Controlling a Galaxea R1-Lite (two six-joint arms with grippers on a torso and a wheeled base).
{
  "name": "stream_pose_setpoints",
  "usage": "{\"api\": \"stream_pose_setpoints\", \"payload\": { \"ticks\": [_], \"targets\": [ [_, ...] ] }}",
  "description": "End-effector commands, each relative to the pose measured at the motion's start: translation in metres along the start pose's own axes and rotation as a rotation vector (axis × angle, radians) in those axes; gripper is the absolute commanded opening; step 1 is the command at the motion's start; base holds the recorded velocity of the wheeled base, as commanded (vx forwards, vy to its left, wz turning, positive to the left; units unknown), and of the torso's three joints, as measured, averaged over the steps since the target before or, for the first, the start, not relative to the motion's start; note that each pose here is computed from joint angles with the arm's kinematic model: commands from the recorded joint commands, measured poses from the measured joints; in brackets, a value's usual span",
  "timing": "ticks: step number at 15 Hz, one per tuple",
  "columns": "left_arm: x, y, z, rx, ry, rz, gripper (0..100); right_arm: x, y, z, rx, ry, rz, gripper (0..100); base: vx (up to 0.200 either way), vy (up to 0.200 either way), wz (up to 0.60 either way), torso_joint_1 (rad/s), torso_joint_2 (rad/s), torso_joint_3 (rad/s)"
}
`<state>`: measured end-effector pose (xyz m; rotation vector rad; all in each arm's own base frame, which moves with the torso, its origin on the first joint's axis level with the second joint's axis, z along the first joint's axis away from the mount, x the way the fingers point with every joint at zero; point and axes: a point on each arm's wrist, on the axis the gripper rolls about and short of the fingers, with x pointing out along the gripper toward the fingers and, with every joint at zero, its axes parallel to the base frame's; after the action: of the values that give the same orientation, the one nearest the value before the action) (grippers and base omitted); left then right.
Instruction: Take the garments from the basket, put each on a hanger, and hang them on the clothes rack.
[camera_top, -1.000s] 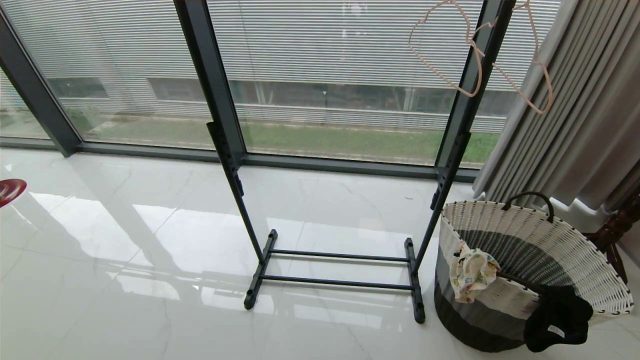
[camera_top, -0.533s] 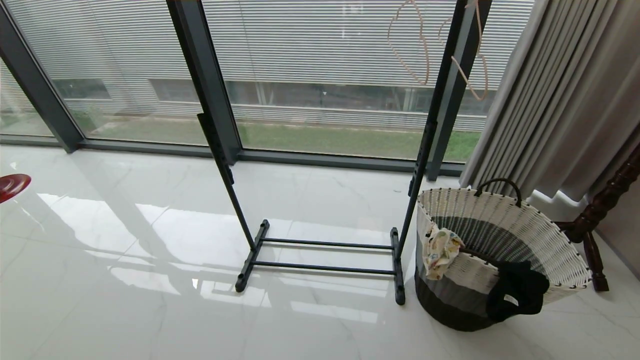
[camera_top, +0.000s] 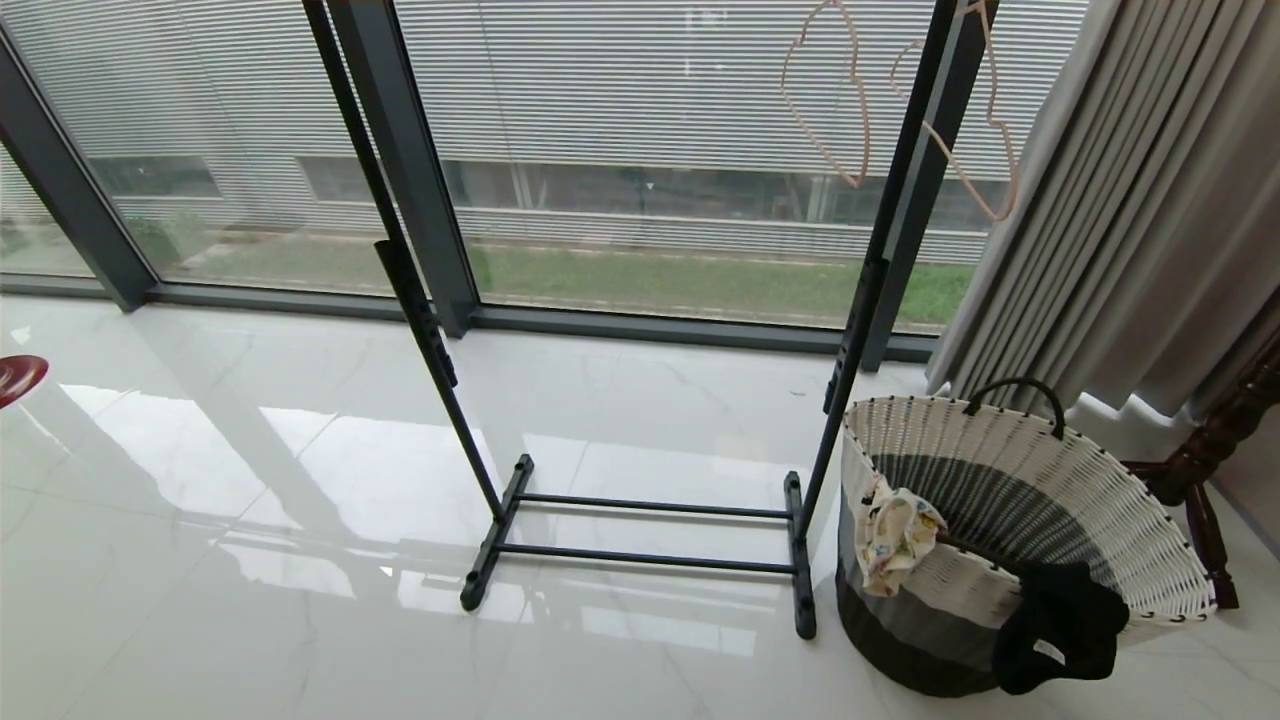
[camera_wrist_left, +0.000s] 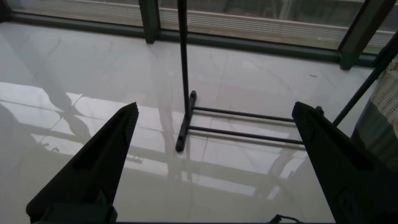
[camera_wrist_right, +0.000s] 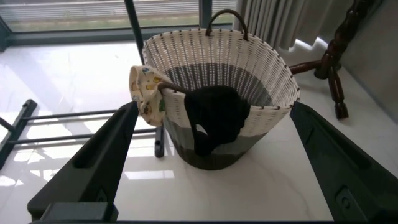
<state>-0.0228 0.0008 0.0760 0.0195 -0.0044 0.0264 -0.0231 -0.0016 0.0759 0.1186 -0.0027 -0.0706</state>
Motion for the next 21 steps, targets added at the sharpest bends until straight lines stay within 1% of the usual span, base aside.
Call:
{"api": "stream_pose_setpoints", "payload": {
  "ticks": [1, 2, 8, 21],
  "targets": [
    [0.0001, 0.0, 0.0, 0.003, 0.002, 0.0, 100, 0.0, 0.0, 0.0, 0.001, 0.0, 0.0, 100, 0.2, 0.0, 0.0, 0.002, 0.0, 0.002],
    [0.0001, 0.0, 0.0, 0.003, 0.002, 0.0, 100, 0.0, 0.0, 0.0, 0.001, 0.0, 0.0, 100, 0.2, 0.0, 0.0, 0.002, 0.0, 0.012],
    [0.0001, 0.0, 0.0, 0.0, 0.002, 0.0, 100, 0.0, 0.0, 0.0, 0.001, 0.0, 0.002, 100, 0.2, -0.2, 0.0, 0.004, 0.0, 0.003],
    [0.0, 0.0, 0.0, -0.004, 0.0, 0.0, 100, 0.0001, 0.0, 0.0, -0.002, 0.002, 0.003, 100, 0.0, 0.0, 0.0, 0.0, 0.0, 0.0]
  ]
}}
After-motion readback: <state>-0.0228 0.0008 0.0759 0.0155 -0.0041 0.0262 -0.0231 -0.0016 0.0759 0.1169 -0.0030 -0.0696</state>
